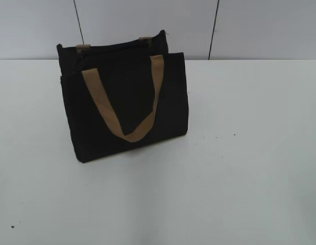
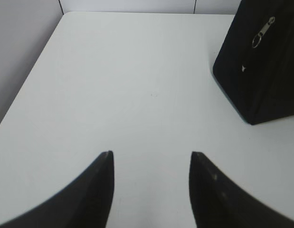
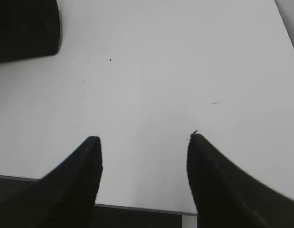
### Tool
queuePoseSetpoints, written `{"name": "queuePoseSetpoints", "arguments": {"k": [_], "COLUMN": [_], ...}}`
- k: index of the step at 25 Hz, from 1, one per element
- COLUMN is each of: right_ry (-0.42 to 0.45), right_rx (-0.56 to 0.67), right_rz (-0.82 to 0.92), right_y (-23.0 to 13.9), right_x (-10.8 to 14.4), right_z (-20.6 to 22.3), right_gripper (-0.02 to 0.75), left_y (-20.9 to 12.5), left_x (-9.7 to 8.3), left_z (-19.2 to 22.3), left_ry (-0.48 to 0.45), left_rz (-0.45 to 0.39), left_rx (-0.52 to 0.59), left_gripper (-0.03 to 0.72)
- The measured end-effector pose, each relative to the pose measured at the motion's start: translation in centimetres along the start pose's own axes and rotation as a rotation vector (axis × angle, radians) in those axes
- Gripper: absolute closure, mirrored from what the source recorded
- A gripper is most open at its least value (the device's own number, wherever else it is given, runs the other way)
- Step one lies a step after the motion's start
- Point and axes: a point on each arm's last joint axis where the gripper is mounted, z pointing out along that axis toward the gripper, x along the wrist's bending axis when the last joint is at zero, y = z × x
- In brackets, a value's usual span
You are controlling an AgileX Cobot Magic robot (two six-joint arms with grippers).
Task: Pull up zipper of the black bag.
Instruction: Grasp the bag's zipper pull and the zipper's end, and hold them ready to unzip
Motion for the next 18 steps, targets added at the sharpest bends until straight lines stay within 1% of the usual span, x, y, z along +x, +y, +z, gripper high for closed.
{"name": "queuePoseSetpoints", "arguments": {"k": [6,18], "right_ry": [0.0,0.0], "right_rx": [0.0,0.0], "right_rz": [0.0,0.0], "right_y": [0.0,0.0], "right_x": [0.0,0.0], "right_z": [0.0,0.0], "right_gripper": [0.298,0.298], "left_y": [0.0,0.0], "left_x": [0.0,0.0], "left_z": [0.0,0.0], "left_ry": [0.0,0.0], "left_rz": [0.0,0.0], "left_rx": [0.0,0.0], "left_gripper": [0.298,0.369]}}
